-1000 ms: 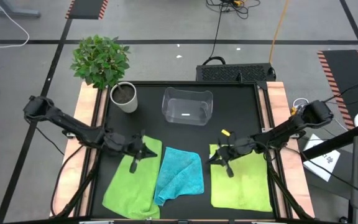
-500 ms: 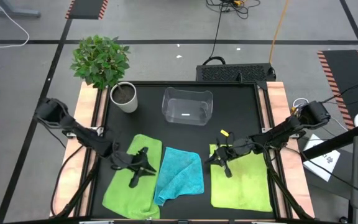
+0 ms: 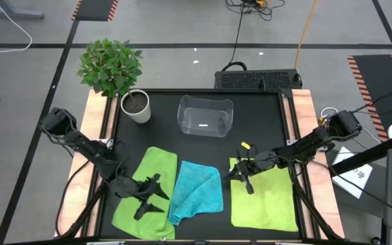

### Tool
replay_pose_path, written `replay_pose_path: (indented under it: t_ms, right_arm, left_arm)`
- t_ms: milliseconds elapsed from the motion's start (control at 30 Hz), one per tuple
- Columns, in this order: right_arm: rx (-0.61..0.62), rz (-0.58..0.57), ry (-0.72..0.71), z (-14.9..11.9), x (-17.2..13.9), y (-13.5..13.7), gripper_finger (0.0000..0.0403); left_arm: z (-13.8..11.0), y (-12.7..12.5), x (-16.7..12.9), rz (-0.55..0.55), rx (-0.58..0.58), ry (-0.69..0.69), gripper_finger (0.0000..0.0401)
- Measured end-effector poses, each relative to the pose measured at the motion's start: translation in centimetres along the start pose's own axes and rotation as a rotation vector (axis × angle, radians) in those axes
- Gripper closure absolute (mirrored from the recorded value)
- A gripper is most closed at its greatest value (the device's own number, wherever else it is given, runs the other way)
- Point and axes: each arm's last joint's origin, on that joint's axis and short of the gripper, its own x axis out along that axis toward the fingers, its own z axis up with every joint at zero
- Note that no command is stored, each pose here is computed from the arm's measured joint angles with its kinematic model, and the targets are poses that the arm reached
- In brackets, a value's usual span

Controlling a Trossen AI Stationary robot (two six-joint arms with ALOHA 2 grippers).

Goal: Fold microfiber towels
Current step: Fold the blue microfiber cloth

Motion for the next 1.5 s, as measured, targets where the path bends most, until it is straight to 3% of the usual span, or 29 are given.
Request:
replay_pose_path:
  t_ms: [200, 400, 500, 900, 1200, 1500]
  right_arm:
    - [0.000, -0.001, 0.011, -0.1, 0.0, 0.0, 0.0403]
    - [0.000, -0.001, 0.013, -0.1, 0.0, 0.0, 0.0403]
    - [0.000, -0.001, 0.012, -0.1, 0.0, 0.0, 0.0403]
    - [-0.001, 0.006, 0.018, -0.2, 0.0, 0.1, 0.0403]
    - [0.004, 0.007, 0.021, -0.2, 0.0, 0.1, 0.0403]
    - [0.006, 0.009, 0.021, -0.2, 0.0, 0.1, 0.0403]
  left_arm:
    - [0.8, -2.0, 3.4, 0.033, 0.044, 0.141, 0.0158]
    - [0.4, -1.5, 6.1, 0.267, 0.066, 0.309, 0.0175]
    - [0.3, -1.2, 6.9, 0.327, 0.032, 0.337, 0.0177]
    - [1.0, -2.6, 7.3, 0.273, -0.025, 0.320, 0.0178]
    - [0.8, -2.2, 7.2, 0.355, -0.048, 0.274, 0.0178]
    - [-1.5, -1.4, 9.1, 0.309, -0.060, 0.355, 0.0178]
